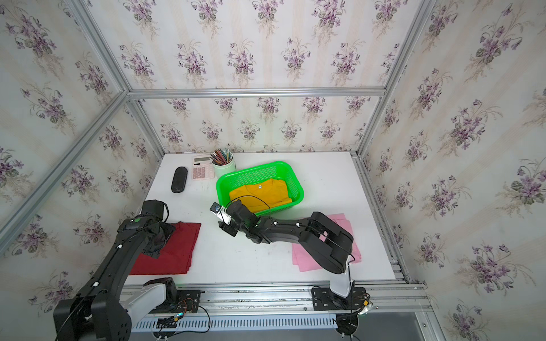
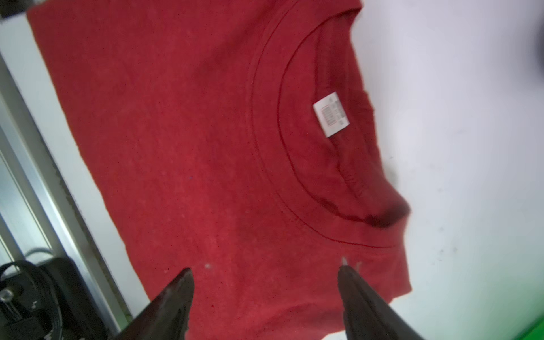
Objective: Put the folded t-shirts into the basket
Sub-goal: Move the bin to the center of the board.
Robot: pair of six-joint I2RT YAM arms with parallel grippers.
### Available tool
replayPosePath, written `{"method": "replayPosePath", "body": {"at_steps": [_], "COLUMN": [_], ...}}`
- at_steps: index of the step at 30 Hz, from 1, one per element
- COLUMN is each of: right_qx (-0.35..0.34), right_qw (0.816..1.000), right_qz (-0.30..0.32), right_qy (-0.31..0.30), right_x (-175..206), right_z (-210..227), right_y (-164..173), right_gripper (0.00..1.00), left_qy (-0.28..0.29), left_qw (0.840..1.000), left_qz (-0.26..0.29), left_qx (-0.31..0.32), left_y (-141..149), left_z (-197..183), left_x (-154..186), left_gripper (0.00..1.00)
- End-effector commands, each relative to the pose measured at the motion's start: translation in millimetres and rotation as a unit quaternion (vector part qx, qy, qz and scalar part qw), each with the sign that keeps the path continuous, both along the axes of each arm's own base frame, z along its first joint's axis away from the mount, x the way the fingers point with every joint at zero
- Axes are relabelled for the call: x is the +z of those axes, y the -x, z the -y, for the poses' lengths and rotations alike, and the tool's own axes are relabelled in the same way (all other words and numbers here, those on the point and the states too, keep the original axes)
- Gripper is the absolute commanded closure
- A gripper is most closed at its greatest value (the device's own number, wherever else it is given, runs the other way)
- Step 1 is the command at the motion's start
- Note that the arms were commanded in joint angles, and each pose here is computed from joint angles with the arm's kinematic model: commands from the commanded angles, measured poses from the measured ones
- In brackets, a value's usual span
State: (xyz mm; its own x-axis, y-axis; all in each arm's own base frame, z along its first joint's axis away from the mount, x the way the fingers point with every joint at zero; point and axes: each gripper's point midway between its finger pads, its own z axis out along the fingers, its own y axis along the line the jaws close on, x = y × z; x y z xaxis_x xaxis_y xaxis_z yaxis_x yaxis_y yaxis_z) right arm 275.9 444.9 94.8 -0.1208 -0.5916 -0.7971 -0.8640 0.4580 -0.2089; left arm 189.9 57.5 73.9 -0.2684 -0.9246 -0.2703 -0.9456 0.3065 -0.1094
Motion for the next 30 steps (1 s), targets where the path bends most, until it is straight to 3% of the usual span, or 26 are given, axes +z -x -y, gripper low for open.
{"method": "replayPosePath", "body": {"at_steps": [1, 9, 18, 24, 30], "right_qx": [-0.075, -0.166, -0.206, -0.113, 0.047], "right_qw": [0.997, 0.984, 0.976, 0.987, 0.984], "right_qz": [-0.002, -0.052, -0.034, -0.005, 0.006], "right_qy": [0.031, -0.030, -0.053, -0.118, -0.171], "right_x": [-14, -8, 18, 65, 93], "right_z": [29, 101, 151, 134, 92], "right_y": [-24, -54, -71, -47, 3], "right_gripper": [0.50, 0.52, 0.52, 0.52, 0.51], "left_qy": [0.021, 0.061, 0.076, 0.067, -0.070], "left_qw": [1.000, 0.995, 0.990, 0.989, 0.985], "left_qz": [0.015, -0.033, -0.015, 0.007, 0.072], "left_qx": [-0.006, -0.066, -0.114, -0.133, -0.141], "left_y": [-10, -5, -9, -18, -36], "left_z": [9, 65, 134, 146, 94], "left_x": [-11, -41, -31, 3, 71], "left_gripper": [0.22, 0.22, 0.22, 0.20, 0.12]}}
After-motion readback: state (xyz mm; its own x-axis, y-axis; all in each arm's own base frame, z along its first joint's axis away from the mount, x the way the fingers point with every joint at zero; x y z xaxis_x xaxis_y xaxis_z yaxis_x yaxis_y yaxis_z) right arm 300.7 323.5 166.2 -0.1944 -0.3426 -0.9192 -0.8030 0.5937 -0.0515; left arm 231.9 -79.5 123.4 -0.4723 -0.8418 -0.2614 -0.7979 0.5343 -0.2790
